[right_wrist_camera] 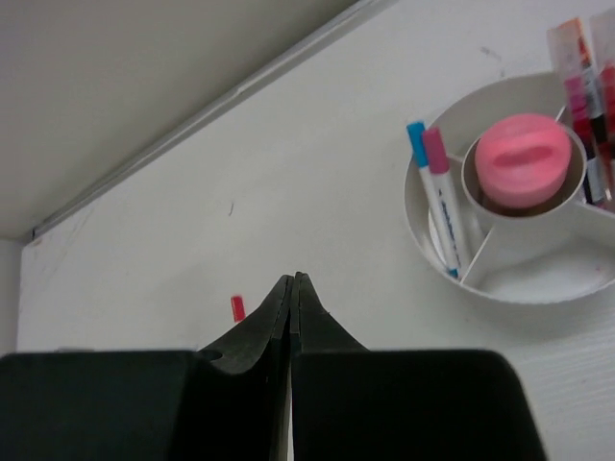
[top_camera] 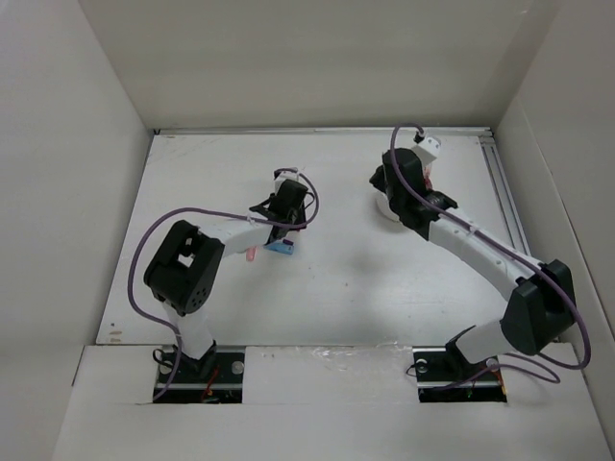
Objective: Sort the stationery into containers
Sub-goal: Place the pen in the storage box, then pick up the pen from the center of the board.
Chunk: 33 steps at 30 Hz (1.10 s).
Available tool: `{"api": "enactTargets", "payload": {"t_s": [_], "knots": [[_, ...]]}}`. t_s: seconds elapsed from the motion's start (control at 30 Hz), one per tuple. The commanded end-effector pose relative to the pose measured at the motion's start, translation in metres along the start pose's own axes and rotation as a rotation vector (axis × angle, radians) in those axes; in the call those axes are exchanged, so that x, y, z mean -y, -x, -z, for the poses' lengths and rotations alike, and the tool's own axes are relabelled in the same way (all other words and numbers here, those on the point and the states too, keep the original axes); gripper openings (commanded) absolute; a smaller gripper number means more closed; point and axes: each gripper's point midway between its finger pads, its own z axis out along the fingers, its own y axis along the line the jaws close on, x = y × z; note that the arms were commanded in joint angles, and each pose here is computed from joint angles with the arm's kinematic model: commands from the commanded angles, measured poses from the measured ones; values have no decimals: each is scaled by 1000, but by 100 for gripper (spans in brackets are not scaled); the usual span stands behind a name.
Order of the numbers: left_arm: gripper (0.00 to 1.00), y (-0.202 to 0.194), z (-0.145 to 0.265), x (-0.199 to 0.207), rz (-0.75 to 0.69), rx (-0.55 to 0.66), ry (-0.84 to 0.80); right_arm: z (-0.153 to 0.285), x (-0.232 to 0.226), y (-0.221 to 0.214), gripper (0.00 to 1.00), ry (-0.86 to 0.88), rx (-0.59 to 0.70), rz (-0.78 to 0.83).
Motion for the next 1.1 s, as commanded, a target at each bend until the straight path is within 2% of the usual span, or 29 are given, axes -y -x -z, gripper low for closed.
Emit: {"api": "enactTargets", "payload": {"t_s": [0.0,0.17,0.27,0.4,0.53,0.63,0.67,0.8,0.83,1.0,1.07], "knots": [[33,14,-2,-2,-14,31,50,16,-21,-18,2,136,-94,-64],[32,15,-12,1,-24,11,72,13,1,-6,8,77,-41,-73],[32,12,-21,2,-29,0,78,11,9,-4,10,93,-70,-99],[30,8,-29,-1,-42,-20,114,12,6,-7,20,118,-100,-115],[28,-2,-38,-4,-54,-47,130,13,4,-8,34,128,-110,-114],[25,-4,-43,2,-51,-56,107,15,-1,-14,39,161,-142,-105],[24,-9,-46,2,-54,-69,104,16,-2,-15,42,169,-150,-105],[5,-12,-48,1,-57,-76,107,15,-8,-24,47,195,-193,-99],[0,-9,-41,0,-53,-66,102,17,-10,-26,49,209,-207,-99],[0,17,-14,11,-14,16,23,17,-23,-41,64,266,-286,-94],[0,31,8,25,4,67,-85,22,-32,-48,68,317,-335,-85]]}}
